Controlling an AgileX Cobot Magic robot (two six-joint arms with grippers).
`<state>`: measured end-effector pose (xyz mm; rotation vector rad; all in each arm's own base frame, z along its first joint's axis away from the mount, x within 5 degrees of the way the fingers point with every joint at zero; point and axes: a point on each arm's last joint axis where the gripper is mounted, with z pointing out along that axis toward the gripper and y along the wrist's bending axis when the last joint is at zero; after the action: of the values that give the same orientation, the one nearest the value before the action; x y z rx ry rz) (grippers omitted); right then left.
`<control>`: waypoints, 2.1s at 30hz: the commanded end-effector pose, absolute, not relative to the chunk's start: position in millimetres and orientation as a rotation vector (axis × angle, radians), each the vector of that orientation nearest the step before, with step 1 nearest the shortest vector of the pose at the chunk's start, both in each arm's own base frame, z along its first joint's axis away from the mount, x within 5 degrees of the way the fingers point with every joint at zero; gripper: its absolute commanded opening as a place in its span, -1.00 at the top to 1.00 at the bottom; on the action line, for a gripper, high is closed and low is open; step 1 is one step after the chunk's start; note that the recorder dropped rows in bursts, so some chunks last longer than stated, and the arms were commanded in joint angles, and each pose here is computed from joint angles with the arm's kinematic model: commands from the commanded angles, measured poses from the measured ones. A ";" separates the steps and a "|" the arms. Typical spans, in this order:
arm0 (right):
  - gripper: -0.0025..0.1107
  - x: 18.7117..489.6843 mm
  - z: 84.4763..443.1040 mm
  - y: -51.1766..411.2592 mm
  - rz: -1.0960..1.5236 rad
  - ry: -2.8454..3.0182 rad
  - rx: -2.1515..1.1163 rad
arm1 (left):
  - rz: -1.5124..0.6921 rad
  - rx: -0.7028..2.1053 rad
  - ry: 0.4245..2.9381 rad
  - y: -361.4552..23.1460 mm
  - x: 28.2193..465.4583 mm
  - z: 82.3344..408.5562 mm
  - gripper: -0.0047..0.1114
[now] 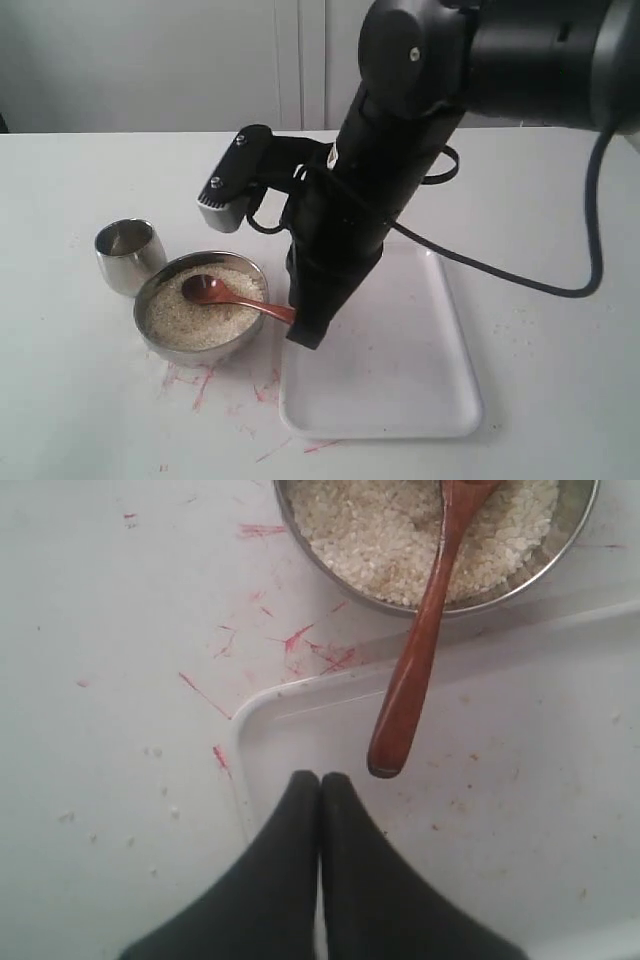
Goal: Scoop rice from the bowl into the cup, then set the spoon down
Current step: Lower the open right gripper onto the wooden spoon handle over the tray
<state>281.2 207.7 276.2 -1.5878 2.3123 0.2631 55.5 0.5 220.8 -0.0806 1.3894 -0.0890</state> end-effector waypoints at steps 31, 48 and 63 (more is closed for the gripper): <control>-0.07 310.5 235.6 220.4 0.213 2.466 -1.395 | -0.094 -0.083 1.377 0.5 54.8 222.6 0.67; -0.07 317.3 207.7 224.8 0.210 2.530 -1.412 | -0.094 -0.083 1.377 0.5 54.8 222.6 0.67; 0.14 322.8 195.1 228.0 0.206 2.528 -1.400 | -0.094 -0.083 1.377 0.5 54.8 222.6 0.67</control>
<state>320.9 227.0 198.8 -1.3991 2.5157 0.2070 55.5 0.5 220.8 -0.0806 1.3894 -0.0890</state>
